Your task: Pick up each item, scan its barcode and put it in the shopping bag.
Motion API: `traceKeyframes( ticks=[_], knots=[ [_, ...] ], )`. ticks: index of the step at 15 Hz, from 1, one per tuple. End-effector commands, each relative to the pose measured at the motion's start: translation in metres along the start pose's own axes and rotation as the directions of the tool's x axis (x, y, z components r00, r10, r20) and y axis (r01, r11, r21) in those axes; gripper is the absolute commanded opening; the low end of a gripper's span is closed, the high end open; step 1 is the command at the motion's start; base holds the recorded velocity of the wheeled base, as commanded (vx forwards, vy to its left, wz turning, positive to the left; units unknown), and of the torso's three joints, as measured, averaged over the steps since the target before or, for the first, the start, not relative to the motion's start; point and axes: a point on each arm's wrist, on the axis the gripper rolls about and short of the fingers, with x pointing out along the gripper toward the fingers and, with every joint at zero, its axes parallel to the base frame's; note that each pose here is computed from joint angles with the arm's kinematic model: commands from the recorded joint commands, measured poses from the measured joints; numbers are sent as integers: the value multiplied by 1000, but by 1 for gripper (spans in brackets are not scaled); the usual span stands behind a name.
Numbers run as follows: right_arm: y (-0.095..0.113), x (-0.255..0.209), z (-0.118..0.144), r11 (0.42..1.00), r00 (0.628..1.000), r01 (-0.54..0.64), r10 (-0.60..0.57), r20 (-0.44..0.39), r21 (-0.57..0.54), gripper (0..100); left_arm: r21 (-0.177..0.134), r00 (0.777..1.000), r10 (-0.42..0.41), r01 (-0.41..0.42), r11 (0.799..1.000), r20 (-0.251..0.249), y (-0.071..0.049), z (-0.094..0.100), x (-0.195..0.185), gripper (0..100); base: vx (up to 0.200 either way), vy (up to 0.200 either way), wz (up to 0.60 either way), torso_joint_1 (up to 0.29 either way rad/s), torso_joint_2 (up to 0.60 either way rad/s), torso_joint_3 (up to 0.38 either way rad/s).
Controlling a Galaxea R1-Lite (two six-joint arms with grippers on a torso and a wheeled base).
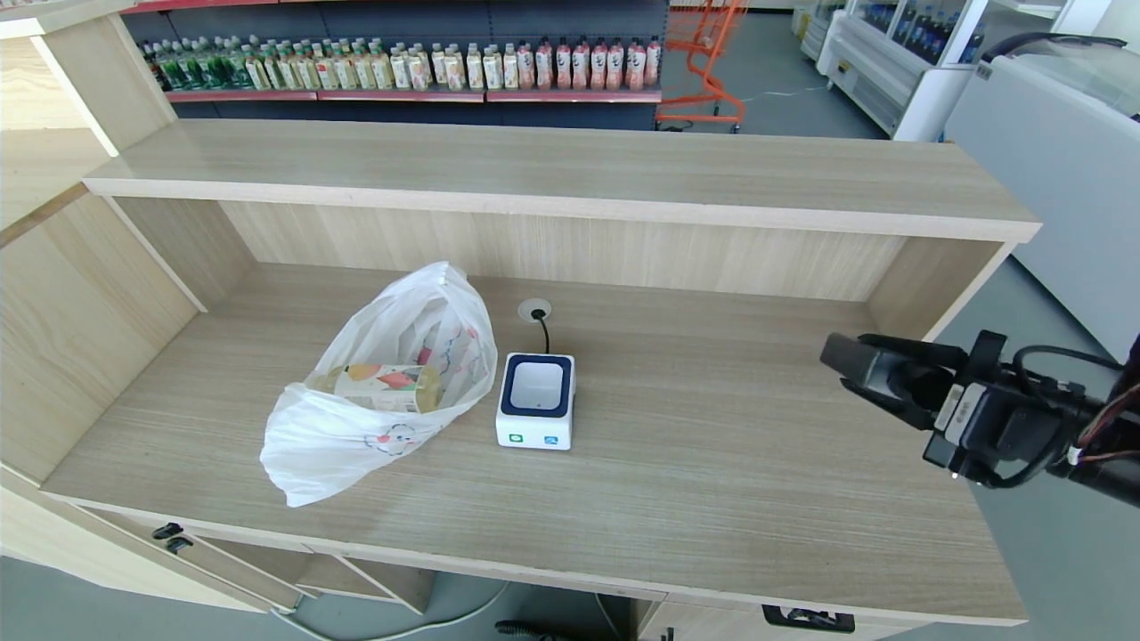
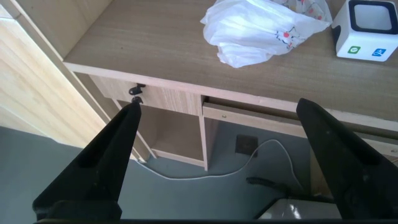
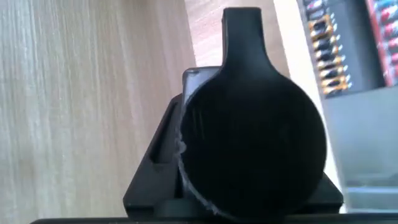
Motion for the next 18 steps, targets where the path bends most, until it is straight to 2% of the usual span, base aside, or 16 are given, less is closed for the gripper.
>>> traceKeyframes(
  ticks=[1, 2, 3, 5, 8, 11, 14, 18],
  knots=[
    [-9, -5, 8, 950, 994, 41, -6, 112, -311, 0, 0, 1000, 1, -1, 1000, 0, 0, 0, 0, 100, 0, 0, 0, 0, 0, 0],
    [-8, -3, 11, 890, 983, 73, 13, 184, -450, 0, 0, 1000, 1, -1, 1000, 0, 0, 0, 0, 100, 0, 0, 0, 0, 0, 0],
    [1, 7, 28, 794, 912, 175, 92, 400, -582, 0, 0, 1000, 1, -1, 1000, 0, 0, 0, 0, 100, 0, 0, 0, 0, 0, 0],
    [25, 21, 52, 687, 791, 301, 207, 575, -661, 0, 0, 1000, 1, -1, 1000, 0, 0, 0, 0, 100, 0, 0, 0, 0, 0, 0],
    [51, 27, 80, 658, 627, 397, 315, 713, -640, 0, 0, 1000, 1, -1, 1000, 0, 0, 0, 0, 100, 0, 0, 0, 0, 0, 0],
    [44, 22, 89, 614, 584, 486, 301, 754, -622, 0, 0, 1000, 1, -1, 1000, 0, 0, 0, 0, 100, 0, 0, 0, 0, 0, 0],
    [41, 17, 91, 597, 548, 535, 292, 784, -597, 0, 0, 1000, 1, -1, 1000, 0, 0, 0, 0, 100, 0, 0, 0, 0, 0, 0],
    [42, 15, 94, 587, 538, 550, 295, 790, -594, 0, 0, 1000, 1, -1, 1000, 0, 0, 0, 0, 100, 0, 0, 0, 0, 0, 0]
  ],
)
